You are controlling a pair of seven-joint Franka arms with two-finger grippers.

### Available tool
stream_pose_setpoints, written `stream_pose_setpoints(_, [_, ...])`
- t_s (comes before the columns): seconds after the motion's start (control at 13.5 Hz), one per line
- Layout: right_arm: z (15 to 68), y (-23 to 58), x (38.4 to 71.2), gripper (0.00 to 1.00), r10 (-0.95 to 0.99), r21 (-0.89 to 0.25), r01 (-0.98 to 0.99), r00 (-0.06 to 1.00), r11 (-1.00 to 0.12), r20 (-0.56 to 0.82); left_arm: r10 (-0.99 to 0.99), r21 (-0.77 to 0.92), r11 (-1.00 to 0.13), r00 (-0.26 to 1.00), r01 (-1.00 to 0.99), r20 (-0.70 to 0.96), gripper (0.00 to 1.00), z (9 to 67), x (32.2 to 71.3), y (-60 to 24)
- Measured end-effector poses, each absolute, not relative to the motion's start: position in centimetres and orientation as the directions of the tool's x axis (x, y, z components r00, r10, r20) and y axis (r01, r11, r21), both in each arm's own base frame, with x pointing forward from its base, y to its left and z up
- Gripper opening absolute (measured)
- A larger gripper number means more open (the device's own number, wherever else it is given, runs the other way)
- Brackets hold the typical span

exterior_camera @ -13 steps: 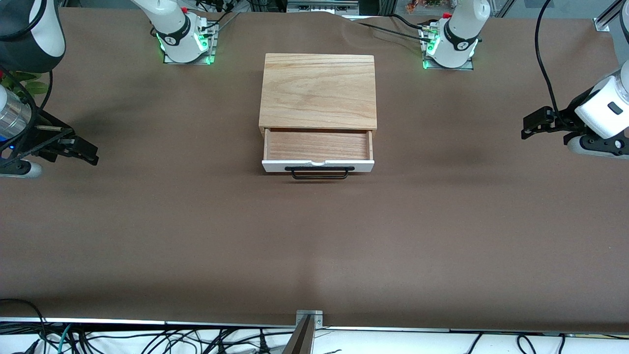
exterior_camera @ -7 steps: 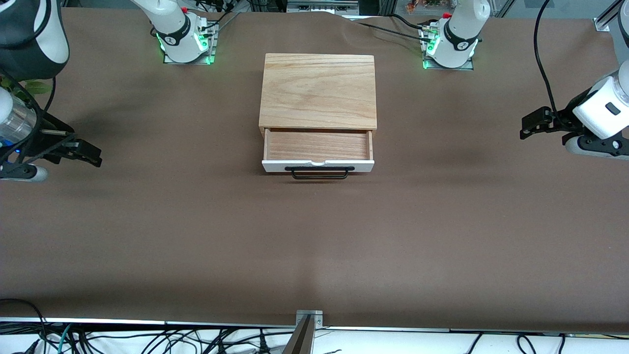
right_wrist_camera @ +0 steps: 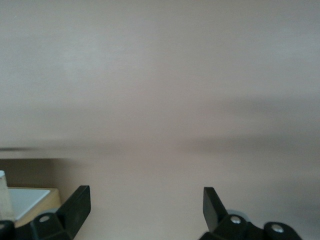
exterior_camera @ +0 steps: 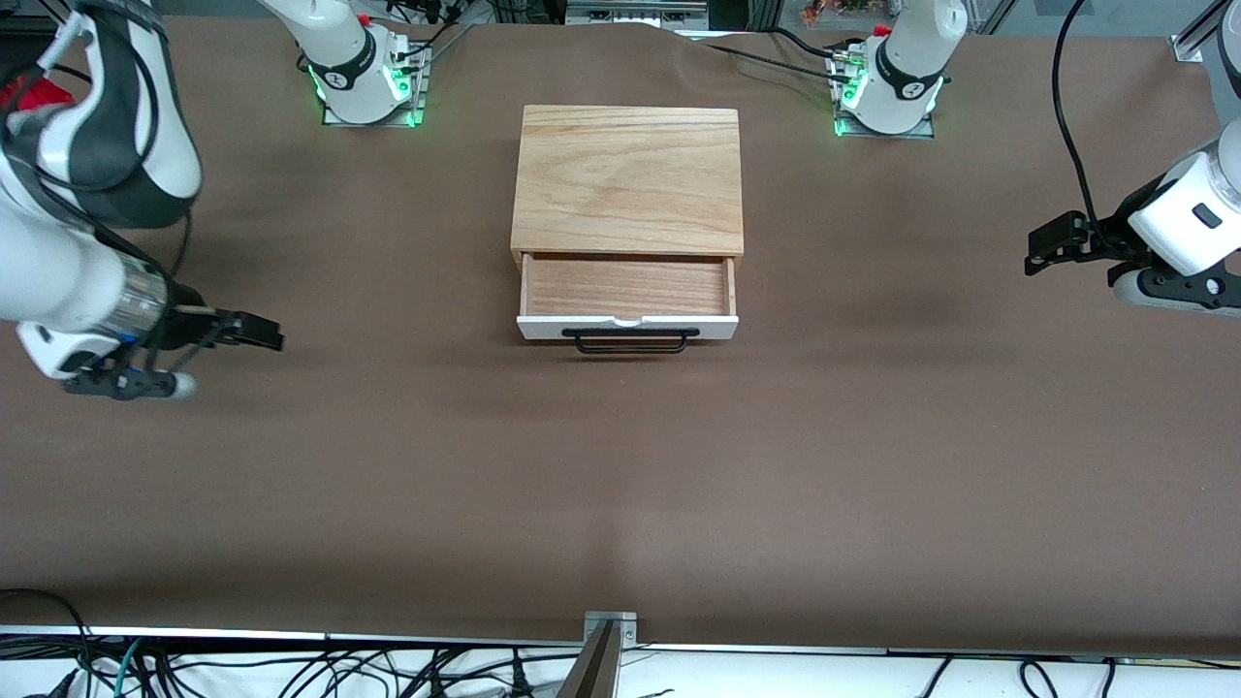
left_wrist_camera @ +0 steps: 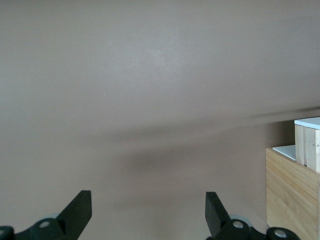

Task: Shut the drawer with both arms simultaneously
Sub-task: 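Move the right gripper and the left gripper toward the drawer front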

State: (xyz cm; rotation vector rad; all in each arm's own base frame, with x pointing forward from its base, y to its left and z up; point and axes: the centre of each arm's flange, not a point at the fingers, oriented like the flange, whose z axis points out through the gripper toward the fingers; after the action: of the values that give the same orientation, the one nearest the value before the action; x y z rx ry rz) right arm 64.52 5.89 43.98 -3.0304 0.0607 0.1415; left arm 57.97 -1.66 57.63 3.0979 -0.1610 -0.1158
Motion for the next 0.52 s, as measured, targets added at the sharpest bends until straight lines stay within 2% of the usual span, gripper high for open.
stream_pose_setpoints(0.37, [37.3,15.0,66.4,1.0,0.046,-0.139,0.043,0.999,-0.989,-0.019,-0.117,0.241,-0.967,0.985,-0.084,-0.125,1.0,53.7,59.5,-5.1])
stream_pose_setpoints(0.52, [35.5,18.3,66.5,1.0,0.031,-0.223,0.029,0.999,-0.974,-0.006,-0.1,0.345,-0.938,0.984,-0.044,-0.147,1.0,50.8,60.9,-6.4])
